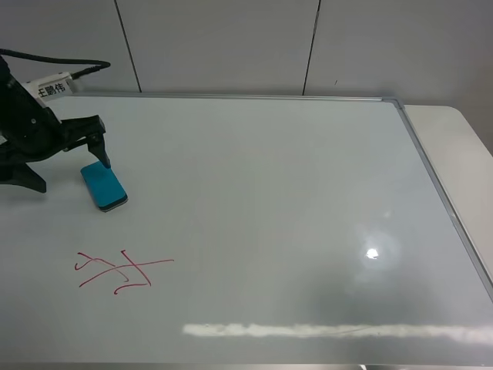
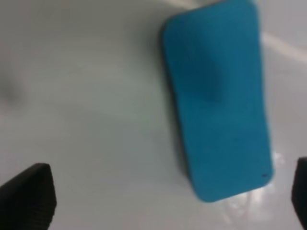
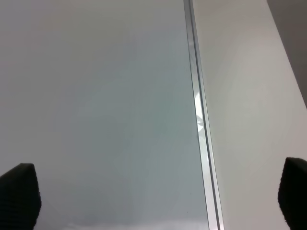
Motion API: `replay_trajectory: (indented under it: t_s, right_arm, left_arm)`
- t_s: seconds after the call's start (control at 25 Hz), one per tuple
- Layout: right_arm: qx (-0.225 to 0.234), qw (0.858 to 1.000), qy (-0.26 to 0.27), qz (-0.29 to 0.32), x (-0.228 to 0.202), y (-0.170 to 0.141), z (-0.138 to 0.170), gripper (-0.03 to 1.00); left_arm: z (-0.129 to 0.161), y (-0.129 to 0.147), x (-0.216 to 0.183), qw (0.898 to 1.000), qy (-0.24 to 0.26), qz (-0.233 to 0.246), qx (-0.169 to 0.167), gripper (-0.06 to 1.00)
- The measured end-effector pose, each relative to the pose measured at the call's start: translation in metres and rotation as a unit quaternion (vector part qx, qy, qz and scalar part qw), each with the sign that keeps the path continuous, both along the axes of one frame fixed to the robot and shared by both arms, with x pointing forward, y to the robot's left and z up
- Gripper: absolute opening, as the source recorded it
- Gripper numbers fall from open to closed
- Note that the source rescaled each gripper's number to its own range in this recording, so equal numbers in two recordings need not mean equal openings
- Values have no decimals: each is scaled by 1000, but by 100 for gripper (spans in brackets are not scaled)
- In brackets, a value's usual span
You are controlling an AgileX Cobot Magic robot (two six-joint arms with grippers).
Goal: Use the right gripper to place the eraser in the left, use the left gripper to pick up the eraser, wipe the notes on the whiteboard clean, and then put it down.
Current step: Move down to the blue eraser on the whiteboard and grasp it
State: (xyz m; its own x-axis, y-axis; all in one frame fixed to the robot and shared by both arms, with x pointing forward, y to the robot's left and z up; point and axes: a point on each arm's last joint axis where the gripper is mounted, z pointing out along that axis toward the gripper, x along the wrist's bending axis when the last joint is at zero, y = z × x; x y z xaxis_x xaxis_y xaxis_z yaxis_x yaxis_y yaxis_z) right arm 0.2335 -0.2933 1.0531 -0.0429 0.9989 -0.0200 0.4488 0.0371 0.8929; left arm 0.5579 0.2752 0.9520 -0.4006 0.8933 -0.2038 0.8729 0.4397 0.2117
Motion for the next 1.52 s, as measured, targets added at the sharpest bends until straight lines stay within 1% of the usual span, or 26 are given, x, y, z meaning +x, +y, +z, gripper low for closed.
replay_trajectory:
  t_s: [0.16, 0.32, 0.52, 0.64, 0.96, 1.16, 1.24, 1.52]
  right_arm:
    - [0, 1000, 0, 0, 0, 0, 0, 100]
    - [0, 1000, 0, 0, 0, 0, 0, 100]
    - [0, 1000, 0, 0, 0, 0, 0, 100]
    - [0, 1000, 0, 0, 0, 0, 0, 100]
    - [0, 1000, 0, 0, 0, 0, 0, 100]
    - [0, 1000, 0, 0, 0, 0, 0, 100]
    - [0, 1000, 0, 0, 0, 0, 0, 100]
    - [0, 1000, 0, 0, 0, 0, 0, 100]
  left_arm:
    - [-6, -16, 11, 1000, 3, -22, -5, 100]
    - [-18, -27, 21, 999, 17, -31, 7, 100]
    - [-33, -25, 28, 999, 33, -17, 27, 100]
    - [-39, -24, 30, 999, 32, -11, 33, 100]
    - [-42, -23, 36, 999, 3, -13, 42, 100]
    - [-46, -22, 37, 999, 3, -15, 49, 100]
    - [-55, -21, 38, 998, 15, -16, 53, 100]
    - [-55, -21, 39, 998, 14, -16, 54, 100]
